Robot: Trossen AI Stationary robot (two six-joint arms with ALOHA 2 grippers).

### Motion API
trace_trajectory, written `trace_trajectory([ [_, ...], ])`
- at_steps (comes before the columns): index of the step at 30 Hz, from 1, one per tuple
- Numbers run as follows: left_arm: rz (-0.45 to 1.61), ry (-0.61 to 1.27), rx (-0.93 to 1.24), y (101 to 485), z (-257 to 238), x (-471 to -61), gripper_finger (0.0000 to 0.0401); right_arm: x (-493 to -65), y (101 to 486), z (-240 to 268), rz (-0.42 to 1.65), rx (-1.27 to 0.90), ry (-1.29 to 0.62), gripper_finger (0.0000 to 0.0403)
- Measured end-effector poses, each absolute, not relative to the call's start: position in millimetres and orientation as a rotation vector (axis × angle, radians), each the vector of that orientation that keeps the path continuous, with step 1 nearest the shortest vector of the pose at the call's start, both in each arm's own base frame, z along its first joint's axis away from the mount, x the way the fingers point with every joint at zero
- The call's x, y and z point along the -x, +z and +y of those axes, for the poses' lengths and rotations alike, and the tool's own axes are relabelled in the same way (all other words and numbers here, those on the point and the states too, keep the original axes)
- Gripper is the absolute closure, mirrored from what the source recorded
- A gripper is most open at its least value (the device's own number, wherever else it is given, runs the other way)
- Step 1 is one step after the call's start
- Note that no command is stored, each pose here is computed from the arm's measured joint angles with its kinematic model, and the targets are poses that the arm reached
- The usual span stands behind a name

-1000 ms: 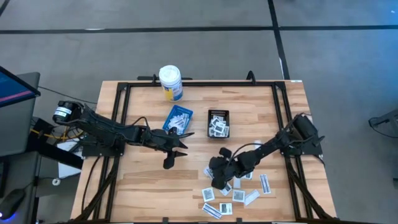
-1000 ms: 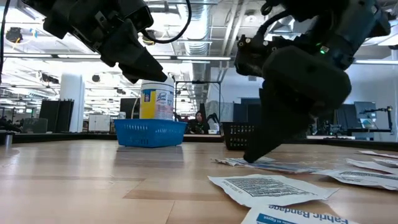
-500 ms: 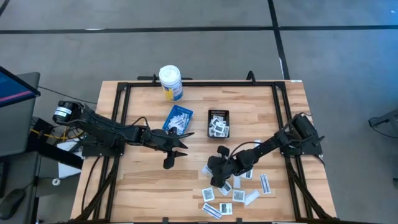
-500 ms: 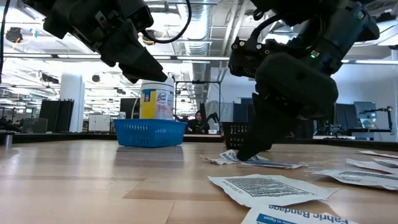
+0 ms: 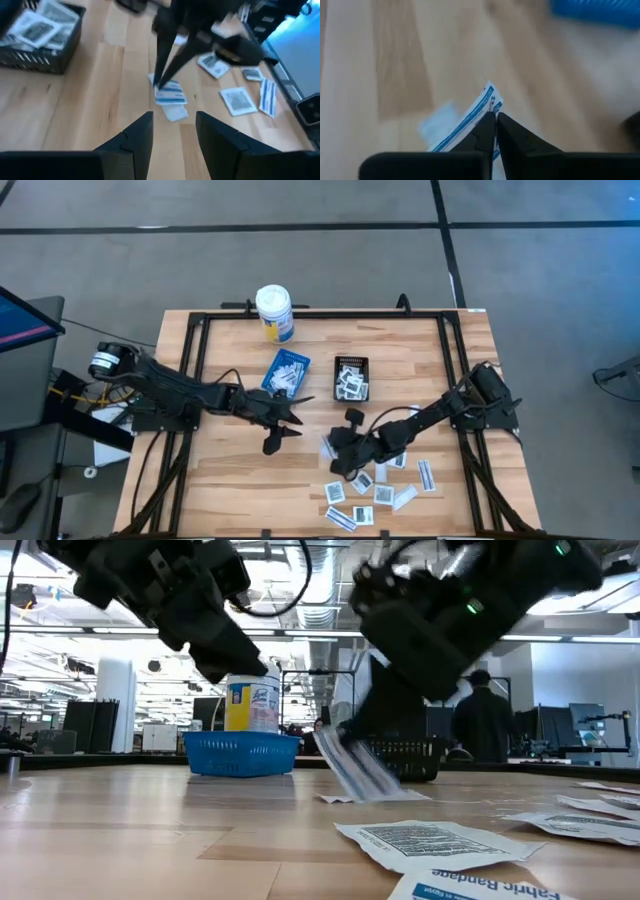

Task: Pick & Place First Aid Supplies

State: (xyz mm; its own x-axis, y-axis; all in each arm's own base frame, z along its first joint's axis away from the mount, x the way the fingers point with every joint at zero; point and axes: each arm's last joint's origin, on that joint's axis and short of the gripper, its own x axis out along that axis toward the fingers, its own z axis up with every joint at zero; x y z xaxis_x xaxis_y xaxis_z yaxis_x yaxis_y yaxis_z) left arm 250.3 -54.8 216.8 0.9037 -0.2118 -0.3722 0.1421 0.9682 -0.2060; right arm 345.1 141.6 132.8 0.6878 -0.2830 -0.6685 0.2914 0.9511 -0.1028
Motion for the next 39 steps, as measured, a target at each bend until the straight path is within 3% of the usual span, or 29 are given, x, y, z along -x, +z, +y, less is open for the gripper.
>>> trace_trajectory([
  [8, 0.412, -0.183, 0.176, 192.3, -59.1, -270.1, 0.0252, -364.4, 169.4, 146.7, 0.553, 0.121, -0.502, 0.0399],
  [25, 0.287, -0.183, 0.187, 195.6, -60.5, -279.8, 0.0255, -372.7, 178.6, 141.4, 0.508, 0.086, -0.527, 0.0397],
  [30, 0.286, -0.182, 0.186, 195.6, -60.5, -279.8, 0.0293, -373.4, 178.4, 138.9, 0.511, 0.086, -0.534, 0.0391],
  [37, 0.285, -0.161, 0.188, 195.5, -54.3, -281.1, 0.0388, -373.2, 178.0, 138.4, 0.515, 0.09, -0.537, 0.0356],
  [39, 0.291, -0.154, 0.19, 194.9, -52.7, -281.2, 0.0393, -372.8, 177.7, 138.5, 0.519, 0.094, -0.537, 0.0344],
])
